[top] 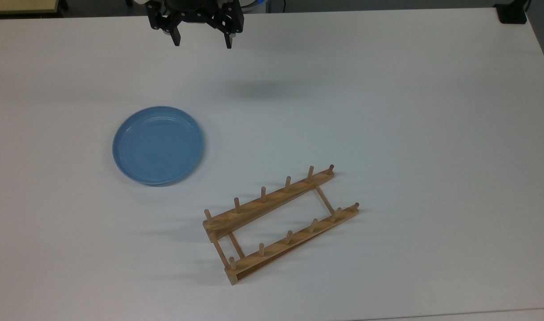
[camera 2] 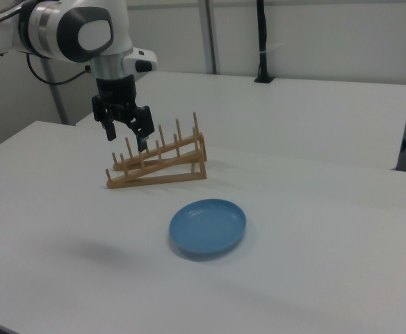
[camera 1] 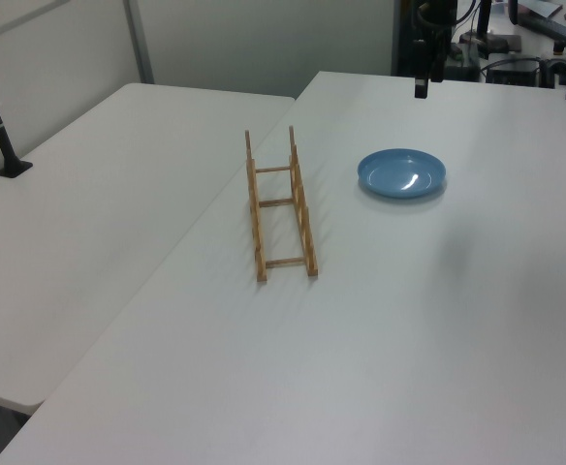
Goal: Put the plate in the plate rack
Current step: 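Move the gripper over to the rim of the blue plate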
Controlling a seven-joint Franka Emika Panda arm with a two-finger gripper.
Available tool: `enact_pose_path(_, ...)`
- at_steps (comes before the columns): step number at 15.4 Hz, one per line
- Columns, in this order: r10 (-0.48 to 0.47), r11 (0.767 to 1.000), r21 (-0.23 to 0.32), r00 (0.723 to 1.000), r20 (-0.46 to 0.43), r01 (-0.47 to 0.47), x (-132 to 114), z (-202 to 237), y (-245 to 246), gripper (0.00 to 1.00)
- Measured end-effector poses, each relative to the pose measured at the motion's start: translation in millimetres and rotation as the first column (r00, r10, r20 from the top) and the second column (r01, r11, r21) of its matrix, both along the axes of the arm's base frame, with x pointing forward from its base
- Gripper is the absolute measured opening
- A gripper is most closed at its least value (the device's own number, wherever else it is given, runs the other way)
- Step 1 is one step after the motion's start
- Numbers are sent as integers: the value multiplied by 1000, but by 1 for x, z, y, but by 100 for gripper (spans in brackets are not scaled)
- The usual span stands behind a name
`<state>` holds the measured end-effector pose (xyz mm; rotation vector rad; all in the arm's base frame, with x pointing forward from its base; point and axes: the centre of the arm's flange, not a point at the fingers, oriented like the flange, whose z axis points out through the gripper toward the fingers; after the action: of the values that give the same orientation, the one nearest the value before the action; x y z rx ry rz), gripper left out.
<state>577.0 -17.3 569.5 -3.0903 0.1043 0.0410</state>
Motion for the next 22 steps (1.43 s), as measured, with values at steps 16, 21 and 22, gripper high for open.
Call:
enact_pose_path(16, 85, 996, -37, 996, -11, -86, 2, -6, -7, 100)
enact_pose_path(21, 93, 995, -42, 996, 19, -92, 10, -15, -47, 100)
enact_pose_path(22, 86, 995, -45, 996, 31, -84, 14, -21, -60, 100)
